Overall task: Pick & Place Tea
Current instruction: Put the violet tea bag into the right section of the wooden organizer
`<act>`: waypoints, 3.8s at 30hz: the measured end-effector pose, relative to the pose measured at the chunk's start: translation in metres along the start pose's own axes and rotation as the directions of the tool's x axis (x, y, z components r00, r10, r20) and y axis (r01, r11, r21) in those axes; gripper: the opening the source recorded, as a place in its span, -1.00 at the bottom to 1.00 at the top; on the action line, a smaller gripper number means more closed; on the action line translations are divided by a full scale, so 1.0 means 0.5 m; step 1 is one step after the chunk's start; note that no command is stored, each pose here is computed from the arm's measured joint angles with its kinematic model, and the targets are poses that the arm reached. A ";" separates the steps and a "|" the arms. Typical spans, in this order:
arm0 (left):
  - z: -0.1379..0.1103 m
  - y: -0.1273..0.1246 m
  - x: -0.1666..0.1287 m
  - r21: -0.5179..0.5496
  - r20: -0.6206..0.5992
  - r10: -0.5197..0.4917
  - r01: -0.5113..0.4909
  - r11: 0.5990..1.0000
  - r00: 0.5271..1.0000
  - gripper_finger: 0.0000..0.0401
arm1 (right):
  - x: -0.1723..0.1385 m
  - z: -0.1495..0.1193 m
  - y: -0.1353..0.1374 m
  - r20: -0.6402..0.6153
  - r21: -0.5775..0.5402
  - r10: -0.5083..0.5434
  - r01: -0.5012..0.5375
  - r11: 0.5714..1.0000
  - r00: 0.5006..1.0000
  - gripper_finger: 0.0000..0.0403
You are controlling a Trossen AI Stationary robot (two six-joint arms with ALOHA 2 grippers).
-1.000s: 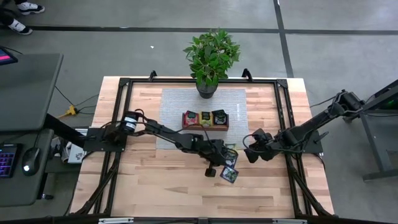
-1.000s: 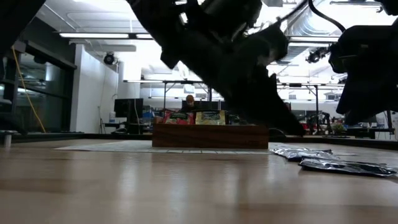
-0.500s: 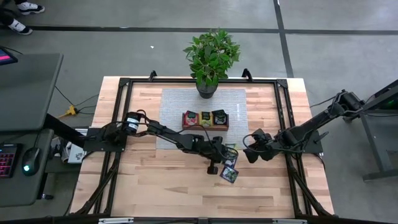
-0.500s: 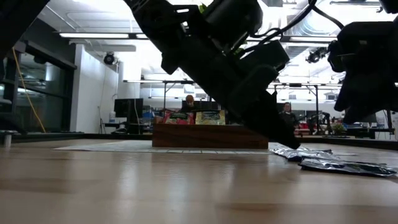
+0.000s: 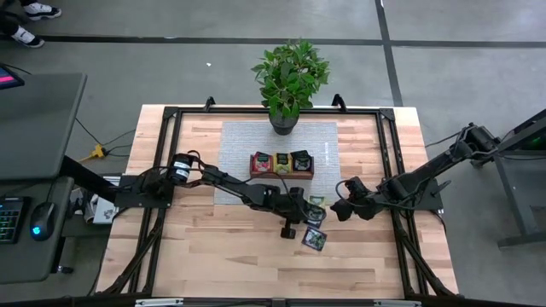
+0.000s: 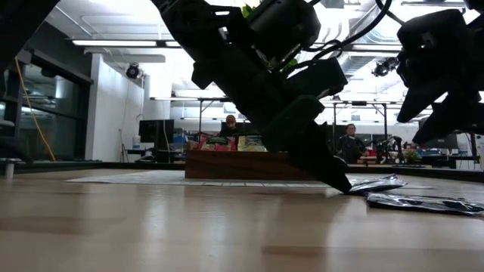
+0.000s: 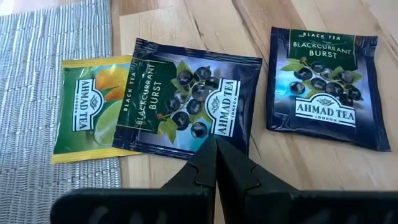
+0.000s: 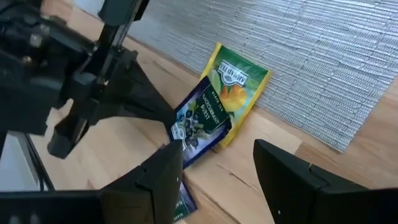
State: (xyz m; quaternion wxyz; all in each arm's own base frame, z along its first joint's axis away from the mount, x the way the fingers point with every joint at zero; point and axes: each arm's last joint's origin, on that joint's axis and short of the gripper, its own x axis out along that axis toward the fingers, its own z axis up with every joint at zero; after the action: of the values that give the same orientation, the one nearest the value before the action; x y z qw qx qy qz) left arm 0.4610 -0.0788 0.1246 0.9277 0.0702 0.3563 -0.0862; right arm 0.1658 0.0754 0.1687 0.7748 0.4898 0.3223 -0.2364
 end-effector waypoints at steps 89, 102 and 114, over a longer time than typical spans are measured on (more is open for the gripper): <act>0.149 0.023 -0.080 0.199 -0.306 -0.061 0.127 0.972 0.950 -1.00 | 0.113 -0.015 -0.011 -0.163 0.053 -0.111 0.121 0.991 0.980 -1.00; 0.245 0.050 -0.342 0.327 -0.259 0.197 -0.106 0.939 0.945 -1.00 | 0.102 -0.042 -0.015 -0.129 -0.022 -0.140 0.138 0.990 0.982 -1.00; 0.083 0.062 -0.469 0.153 -0.158 0.190 -0.166 0.974 0.969 -1.00 | 0.091 -0.046 -0.009 -0.023 -0.079 -0.110 0.108 0.991 0.994 -1.00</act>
State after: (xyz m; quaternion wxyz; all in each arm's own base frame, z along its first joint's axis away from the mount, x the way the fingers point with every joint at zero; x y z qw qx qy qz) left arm 0.3230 -0.0306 0.3152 0.8904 0.1733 0.4205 -0.0204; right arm 0.1875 0.0921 0.1253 0.7746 0.4442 0.3681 -0.2591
